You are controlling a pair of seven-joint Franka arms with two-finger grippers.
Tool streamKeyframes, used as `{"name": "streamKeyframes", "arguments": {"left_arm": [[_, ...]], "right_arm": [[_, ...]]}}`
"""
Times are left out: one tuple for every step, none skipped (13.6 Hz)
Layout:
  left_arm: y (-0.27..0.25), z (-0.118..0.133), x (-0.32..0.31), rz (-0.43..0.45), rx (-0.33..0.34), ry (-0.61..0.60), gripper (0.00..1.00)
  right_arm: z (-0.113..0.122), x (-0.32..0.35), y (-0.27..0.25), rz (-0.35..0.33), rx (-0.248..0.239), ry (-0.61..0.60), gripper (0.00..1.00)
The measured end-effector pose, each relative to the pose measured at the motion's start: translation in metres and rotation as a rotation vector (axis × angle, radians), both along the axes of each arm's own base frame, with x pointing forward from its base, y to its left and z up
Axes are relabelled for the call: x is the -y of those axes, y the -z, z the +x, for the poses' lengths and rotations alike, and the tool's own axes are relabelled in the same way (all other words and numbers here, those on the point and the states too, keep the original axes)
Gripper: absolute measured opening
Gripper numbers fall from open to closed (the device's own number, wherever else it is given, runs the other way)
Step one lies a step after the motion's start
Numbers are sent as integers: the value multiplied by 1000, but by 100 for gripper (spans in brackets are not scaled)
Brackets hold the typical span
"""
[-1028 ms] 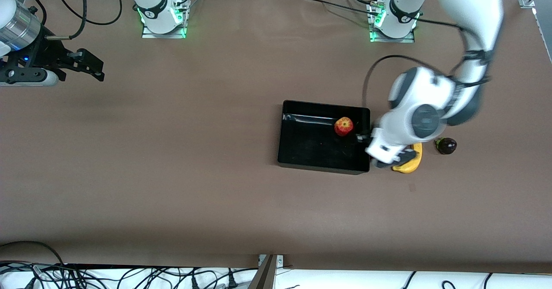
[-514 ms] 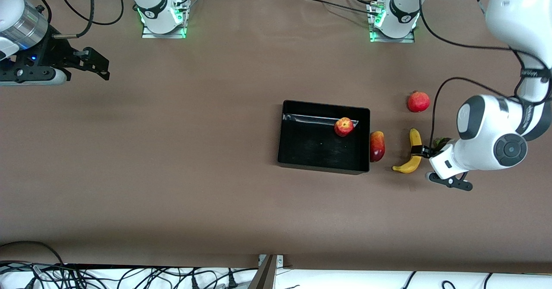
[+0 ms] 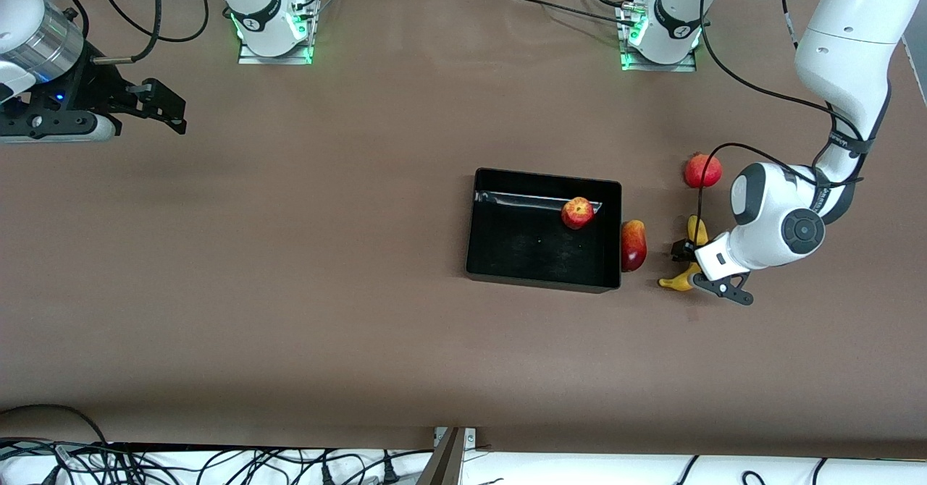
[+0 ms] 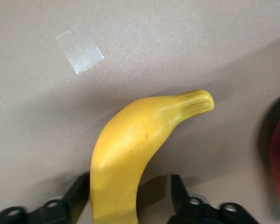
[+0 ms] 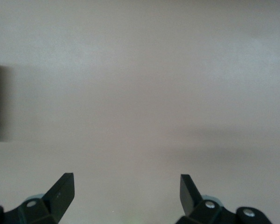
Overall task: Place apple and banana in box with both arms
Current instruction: 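Move the left gripper to the yellow banana and grasp it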
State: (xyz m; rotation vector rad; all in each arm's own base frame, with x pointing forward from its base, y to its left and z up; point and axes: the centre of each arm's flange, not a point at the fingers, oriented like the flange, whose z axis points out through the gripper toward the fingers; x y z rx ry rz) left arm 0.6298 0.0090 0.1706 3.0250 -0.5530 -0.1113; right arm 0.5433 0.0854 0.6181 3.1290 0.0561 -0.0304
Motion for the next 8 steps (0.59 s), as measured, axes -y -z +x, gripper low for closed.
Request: {"name": "streamKeyframes", "arguments": {"left_arm": [[-3, 1, 0, 1, 4, 1, 62], [-6, 1, 0, 3, 7, 1, 52], [-9, 2, -1, 4, 11, 1, 42], [-12, 3, -1, 5, 15, 2, 34], [-15, 4, -1, 12, 15, 8, 34], [-22, 7, -2, 30, 3, 26, 34], [-36, 13, -2, 48, -19, 42, 34], [-60, 23, 0, 63, -48, 52, 34]], "right_arm": [[0, 0, 0, 0, 0, 0, 100], [0, 0, 0, 0, 0, 0, 100], [0, 0, 0, 0, 0, 0, 100], [0, 0, 0, 0, 0, 0, 100], [0, 0, 0, 0, 0, 0, 100], [0, 0, 0, 0, 1, 0, 100], [0, 0, 0, 0, 1, 0, 100], [0, 0, 0, 0, 1, 0, 100]]}}
